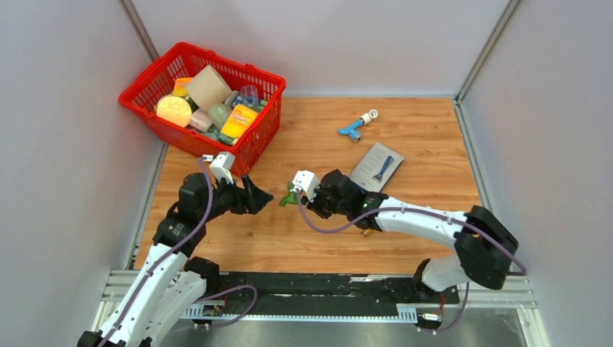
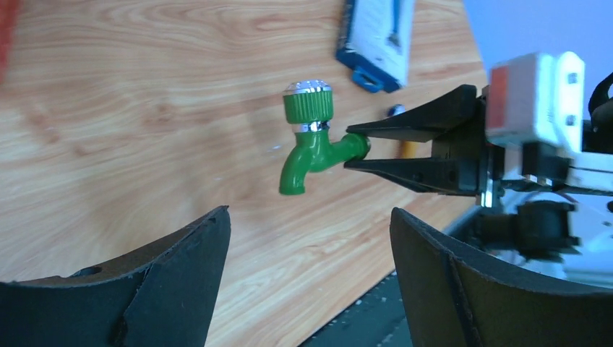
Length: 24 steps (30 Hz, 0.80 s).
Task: Install the water faucets
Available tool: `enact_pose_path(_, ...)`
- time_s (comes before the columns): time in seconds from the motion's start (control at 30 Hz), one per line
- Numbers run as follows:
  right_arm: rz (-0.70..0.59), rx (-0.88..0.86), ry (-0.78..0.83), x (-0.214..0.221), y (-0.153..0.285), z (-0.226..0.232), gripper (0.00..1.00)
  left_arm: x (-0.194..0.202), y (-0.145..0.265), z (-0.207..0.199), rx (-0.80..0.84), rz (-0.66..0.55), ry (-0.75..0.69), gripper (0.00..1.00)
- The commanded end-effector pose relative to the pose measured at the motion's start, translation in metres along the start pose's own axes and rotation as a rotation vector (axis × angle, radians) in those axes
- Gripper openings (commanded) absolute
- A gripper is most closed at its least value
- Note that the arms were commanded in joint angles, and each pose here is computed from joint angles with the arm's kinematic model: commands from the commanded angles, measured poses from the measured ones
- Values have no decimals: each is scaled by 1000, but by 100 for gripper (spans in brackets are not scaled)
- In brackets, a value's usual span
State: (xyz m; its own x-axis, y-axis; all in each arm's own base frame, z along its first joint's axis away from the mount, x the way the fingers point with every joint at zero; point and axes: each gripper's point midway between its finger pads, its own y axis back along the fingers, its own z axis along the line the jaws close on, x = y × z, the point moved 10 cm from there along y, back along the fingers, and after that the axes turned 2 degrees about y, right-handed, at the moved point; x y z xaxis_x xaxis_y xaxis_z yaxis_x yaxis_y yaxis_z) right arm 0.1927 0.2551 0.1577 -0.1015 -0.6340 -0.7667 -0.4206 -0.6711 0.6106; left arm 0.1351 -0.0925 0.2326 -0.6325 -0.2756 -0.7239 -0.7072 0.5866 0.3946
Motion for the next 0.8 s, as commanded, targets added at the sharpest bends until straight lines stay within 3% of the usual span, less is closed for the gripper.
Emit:
enact_pose_path(0.0, -223, 62, 11, -43, 30, 6, 0, -24, 6, -34, 260, -24, 5, 88)
enact_pose_path(0.27, -413, 114, 42, -78, 61, 23, 0, -32, -6, -42, 352, 22, 37, 82)
enact_pose_path(0.53, -456, 181, 52, -83, 66, 29, 0, -25, -17, -48, 464, 124, 103, 78)
enact_pose_path(0.77, -501, 184, 58, -89, 73, 32, 0, -20, -20, -50, 501, 132, 118, 72)
